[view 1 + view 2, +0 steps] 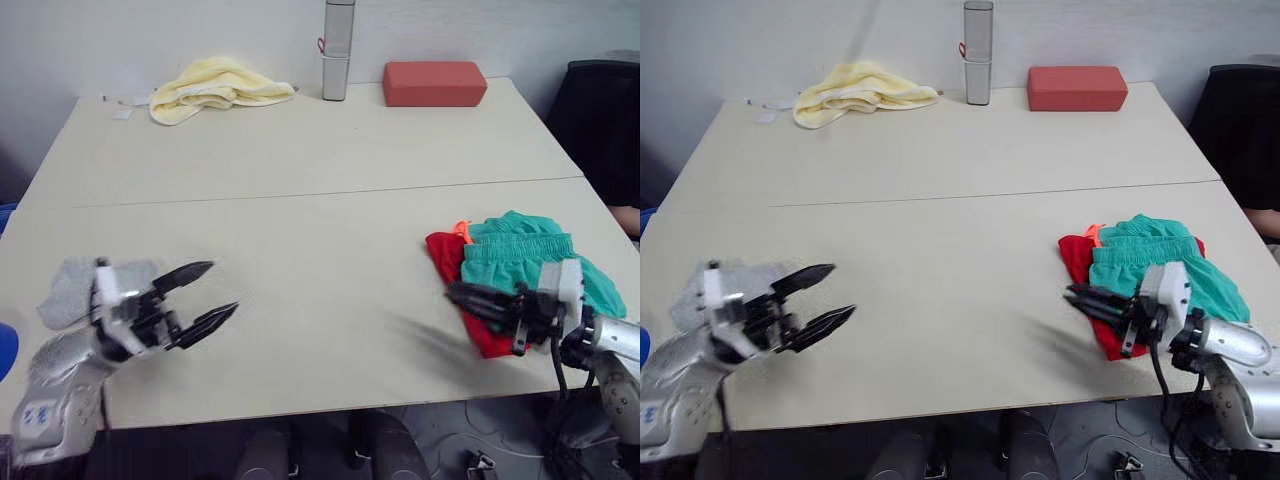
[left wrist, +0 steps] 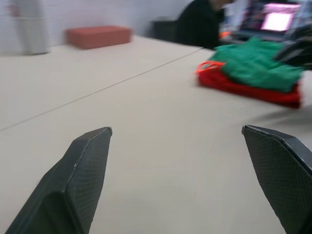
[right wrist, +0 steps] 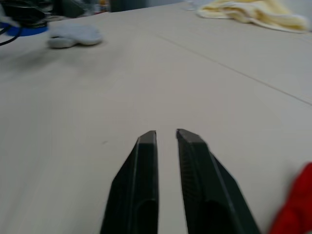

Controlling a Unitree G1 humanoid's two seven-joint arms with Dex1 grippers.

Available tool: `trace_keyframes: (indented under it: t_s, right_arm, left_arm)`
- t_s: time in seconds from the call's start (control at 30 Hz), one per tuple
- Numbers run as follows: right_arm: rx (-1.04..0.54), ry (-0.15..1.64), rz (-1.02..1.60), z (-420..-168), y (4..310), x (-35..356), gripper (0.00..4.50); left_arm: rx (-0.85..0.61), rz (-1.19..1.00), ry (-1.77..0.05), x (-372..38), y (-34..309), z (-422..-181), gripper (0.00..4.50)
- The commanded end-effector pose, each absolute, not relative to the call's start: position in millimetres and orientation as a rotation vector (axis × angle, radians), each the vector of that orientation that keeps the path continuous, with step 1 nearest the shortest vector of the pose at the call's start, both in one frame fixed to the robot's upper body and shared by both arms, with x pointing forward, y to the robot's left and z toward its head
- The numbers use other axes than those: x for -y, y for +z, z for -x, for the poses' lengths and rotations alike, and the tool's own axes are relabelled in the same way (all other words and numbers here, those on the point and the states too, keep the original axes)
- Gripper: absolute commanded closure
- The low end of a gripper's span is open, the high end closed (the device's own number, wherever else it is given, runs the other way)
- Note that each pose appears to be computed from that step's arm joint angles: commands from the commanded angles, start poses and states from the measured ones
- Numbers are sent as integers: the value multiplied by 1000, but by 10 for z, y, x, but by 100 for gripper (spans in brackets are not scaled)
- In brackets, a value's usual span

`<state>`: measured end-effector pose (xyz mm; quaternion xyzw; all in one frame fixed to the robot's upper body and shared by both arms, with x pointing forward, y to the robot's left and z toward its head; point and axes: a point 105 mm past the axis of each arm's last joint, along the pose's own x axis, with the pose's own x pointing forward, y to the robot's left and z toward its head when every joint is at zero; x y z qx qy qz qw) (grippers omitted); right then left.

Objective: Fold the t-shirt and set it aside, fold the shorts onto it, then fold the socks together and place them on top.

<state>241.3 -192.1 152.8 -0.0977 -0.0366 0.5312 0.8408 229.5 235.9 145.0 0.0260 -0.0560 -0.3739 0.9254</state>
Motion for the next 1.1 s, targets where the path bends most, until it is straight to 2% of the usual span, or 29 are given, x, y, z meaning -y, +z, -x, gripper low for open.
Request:
trace_keyframes:
  t_s: [0.03, 0.13, 0.27, 0.37, 0.57, 0.7, 0.8, 0.93, 1.03, 1.1]
  right_arm:
    - [161, 1169, 277, -2402, 1557, 1852, 251]
    - [228, 1224, 247, -2370, 1532, 1801, 148]
    - [244, 1298, 233, -2271, 1424, 1764, 5]
    - [198, 1321, 149, -2254, 1391, 1741, 5]
    - [245, 1337, 172, -2207, 1343, 1688, 5]
    - [310, 1327, 166, -2218, 1388, 1656, 5]
    - [396, 1321, 170, -2265, 1502, 1571, 5]
    - [427, 1404, 204, -2217, 1580, 1456, 5]
    - [433, 1431, 270, -2232, 1591, 1414, 5]
    - [454, 1431, 287, -2273, 1646, 1358, 5]
  left_arm:
    - [119, -191, -499, -2741, 1530, -2179, 0]
    - [11, -174, -309, -3041, 1363, -1944, 0]
    - [-27, -106, -102, -3326, 1241, -1577, 0]
    - [-55, -69, 32, -3493, 1157, -1316, 0]
    - [-145, 52, 303, -3752, 941, -769, 0]
    - [-160, 126, 416, -3838, 874, -593, 0]
    - [-108, 210, 415, -3833, 974, -682, 0]
    - [4, 319, 299, -3740, 1270, -1014, 0]
    - [20, 469, 239, -3700, 1422, -1274, 0]
    - [-36, 568, 216, -3690, 1425, -1443, 0]
